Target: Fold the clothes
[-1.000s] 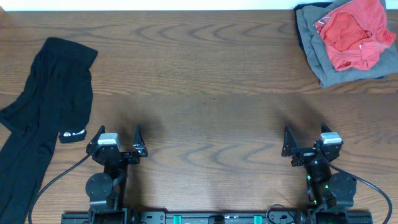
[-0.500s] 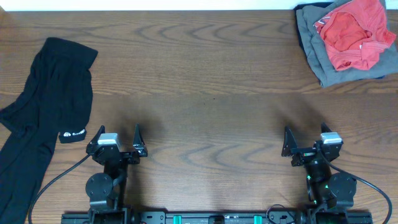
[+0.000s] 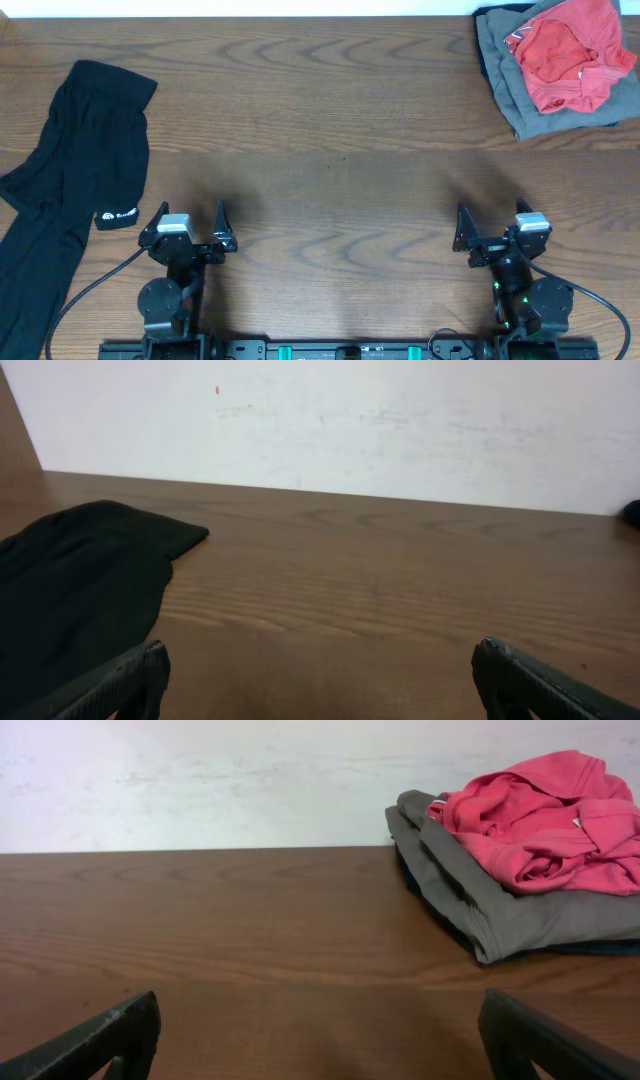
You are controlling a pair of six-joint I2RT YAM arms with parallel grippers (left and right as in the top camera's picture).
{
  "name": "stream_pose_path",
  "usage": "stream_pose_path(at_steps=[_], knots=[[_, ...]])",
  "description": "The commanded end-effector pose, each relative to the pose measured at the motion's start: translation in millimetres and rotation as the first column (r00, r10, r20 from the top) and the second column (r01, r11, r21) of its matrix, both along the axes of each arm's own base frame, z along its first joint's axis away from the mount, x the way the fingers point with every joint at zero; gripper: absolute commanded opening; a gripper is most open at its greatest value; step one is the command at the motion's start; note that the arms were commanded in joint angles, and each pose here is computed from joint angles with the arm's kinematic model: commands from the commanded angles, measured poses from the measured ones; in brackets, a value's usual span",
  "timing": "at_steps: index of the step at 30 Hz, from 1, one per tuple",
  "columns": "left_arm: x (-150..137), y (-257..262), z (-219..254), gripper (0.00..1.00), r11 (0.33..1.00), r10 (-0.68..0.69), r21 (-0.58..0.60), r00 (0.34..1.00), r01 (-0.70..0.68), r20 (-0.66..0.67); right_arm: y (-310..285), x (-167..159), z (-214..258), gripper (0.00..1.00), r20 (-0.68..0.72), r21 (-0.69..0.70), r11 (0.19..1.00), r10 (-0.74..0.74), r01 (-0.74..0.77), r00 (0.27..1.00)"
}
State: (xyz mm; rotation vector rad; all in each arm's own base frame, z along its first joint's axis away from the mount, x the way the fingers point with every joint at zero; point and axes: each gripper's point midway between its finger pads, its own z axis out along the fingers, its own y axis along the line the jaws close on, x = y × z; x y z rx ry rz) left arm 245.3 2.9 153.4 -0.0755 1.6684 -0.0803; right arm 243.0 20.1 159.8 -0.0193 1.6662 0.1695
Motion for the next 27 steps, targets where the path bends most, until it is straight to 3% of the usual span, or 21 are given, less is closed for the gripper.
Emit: stream_pose_path(at_steps=[1,27], knots=[[-0.9,-1.1,-16.1,0.98,1.0,-0.008,0.001,0.999,0.008,-0.054,1.8,-0.1,-1.8,0.99,-0.002,0.008,1.0,0.004,-0.004,1.0],[-0.9,-1.1,-16.1,0.98,1.0,-0.008,0.001,0.999,0.008,-0.054,1.9,1.6,-11.3,0.99,-0.045,0.008,1.0,0.005,-0.004,0.999]])
